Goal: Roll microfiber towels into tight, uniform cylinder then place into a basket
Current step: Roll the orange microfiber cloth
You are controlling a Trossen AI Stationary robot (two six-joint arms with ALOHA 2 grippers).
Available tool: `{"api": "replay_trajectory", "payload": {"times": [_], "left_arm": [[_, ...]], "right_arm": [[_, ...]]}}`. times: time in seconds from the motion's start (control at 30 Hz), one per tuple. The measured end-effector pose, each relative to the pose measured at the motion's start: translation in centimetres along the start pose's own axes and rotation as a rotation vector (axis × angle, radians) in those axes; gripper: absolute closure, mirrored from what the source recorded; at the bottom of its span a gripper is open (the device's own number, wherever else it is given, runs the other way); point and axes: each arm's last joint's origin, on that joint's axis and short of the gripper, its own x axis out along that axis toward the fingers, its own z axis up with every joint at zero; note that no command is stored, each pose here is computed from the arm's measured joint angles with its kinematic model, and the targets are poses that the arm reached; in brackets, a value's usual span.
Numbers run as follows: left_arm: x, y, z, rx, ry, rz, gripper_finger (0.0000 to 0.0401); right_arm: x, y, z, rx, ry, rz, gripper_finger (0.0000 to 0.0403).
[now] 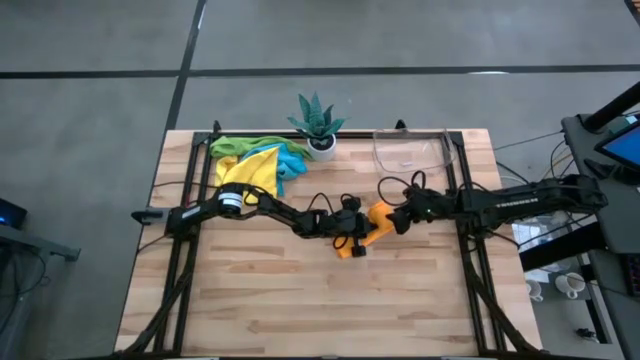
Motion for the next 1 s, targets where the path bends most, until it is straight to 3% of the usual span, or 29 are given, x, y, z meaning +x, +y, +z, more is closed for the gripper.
{"api": "replay_trajectory", "payload": {"times": [0.17,0.37,0.5,0.87,1.0], "left_arm": [[0.0,0.0,0.0,0.0,0.001,-0.001,0.0401],[0.0,0.0,0.0,0.0,0.001,-0.002,0.0401],[0.0,-0.1,0.0,0.0,0.001,-0.002,0.0401],[0.0,-0.1,0.0,0.001,0.001,-0.002,0.0401],[0.0,-0.1,0.0,0.001,0.001,-0.002,0.0401]], "right_arm": [[-1.3,1.0,1.2,-0.035,-0.032,0.015,0.0183],[-1.3,0.2,0.8,-0.022,-0.014,-0.132,0.0183],[-0.5,0.0,0.3,0.009,-0.012,-0.078,0.0183],[0.4,-0.1,0.0,0.021,-0.003,-0.074,0.0185],[0.7,-0.3,-0.2,0.025,0.017,-0.099,0.0211]]}}
